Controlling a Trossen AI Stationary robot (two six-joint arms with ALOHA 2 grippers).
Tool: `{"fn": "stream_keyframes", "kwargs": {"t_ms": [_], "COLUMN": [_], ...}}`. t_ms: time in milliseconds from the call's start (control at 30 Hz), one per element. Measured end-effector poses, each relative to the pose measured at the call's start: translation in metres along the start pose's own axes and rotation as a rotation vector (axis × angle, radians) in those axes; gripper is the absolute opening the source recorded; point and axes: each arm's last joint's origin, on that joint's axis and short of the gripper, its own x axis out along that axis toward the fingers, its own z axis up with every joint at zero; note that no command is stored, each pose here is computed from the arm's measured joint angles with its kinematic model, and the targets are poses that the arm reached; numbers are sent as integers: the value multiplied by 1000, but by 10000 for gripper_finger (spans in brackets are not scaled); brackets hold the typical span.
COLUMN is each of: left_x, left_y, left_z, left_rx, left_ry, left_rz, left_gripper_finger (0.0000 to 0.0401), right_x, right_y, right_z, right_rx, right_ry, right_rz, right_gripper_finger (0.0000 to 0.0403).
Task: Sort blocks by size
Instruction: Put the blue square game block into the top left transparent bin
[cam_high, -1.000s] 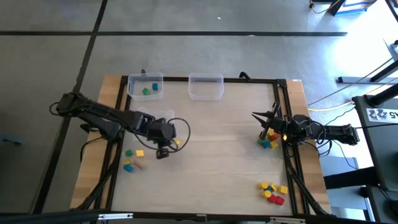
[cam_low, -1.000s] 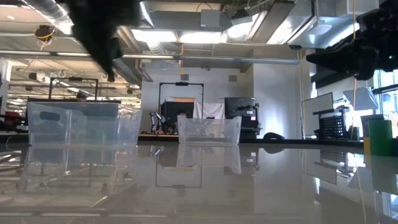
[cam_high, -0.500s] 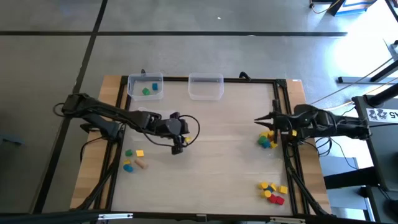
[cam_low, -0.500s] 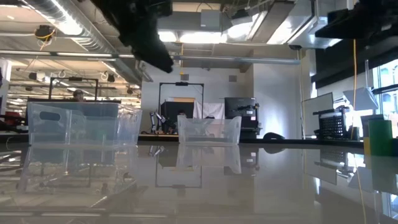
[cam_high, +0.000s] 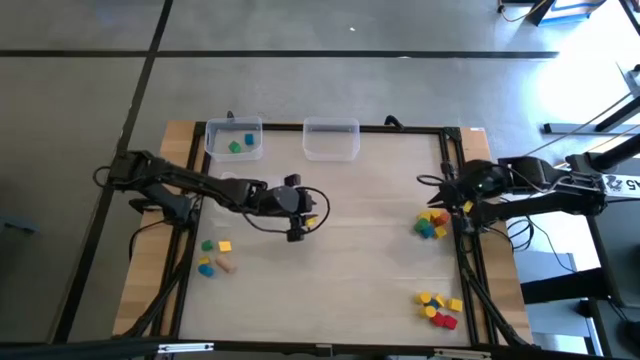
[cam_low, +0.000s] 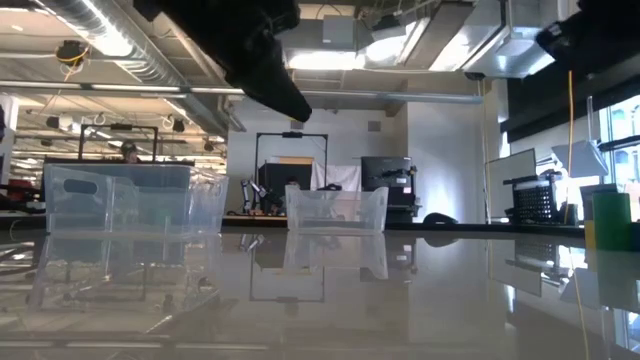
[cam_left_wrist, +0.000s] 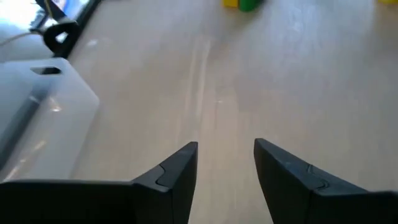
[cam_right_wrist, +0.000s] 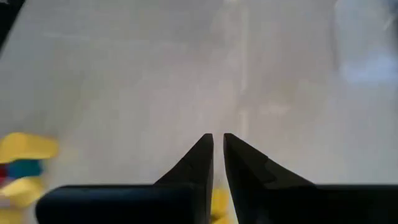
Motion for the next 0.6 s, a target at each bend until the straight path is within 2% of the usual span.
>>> {"fn": "stream_keyframes", "kwargs": {"t_ms": [267, 500, 600], "left_x": [4, 5, 5], "left_y": [17, 21, 21], "left_z": [2, 2, 2], "left_rx": [-15, -22, -21], "left_ry": [-16, -19, -20], "left_rz": [46, 54, 54], "left_gripper_finger": [155, 155, 155], "right_x": [7, 27, 36], "right_y": [5, 7, 7], "right_z": [-12, -27, -34], "right_rx": [263, 323, 329], "right_ry": [79, 194, 237], "right_rz": [160, 193, 187], "right_gripper_finger": [44, 45, 59]}}
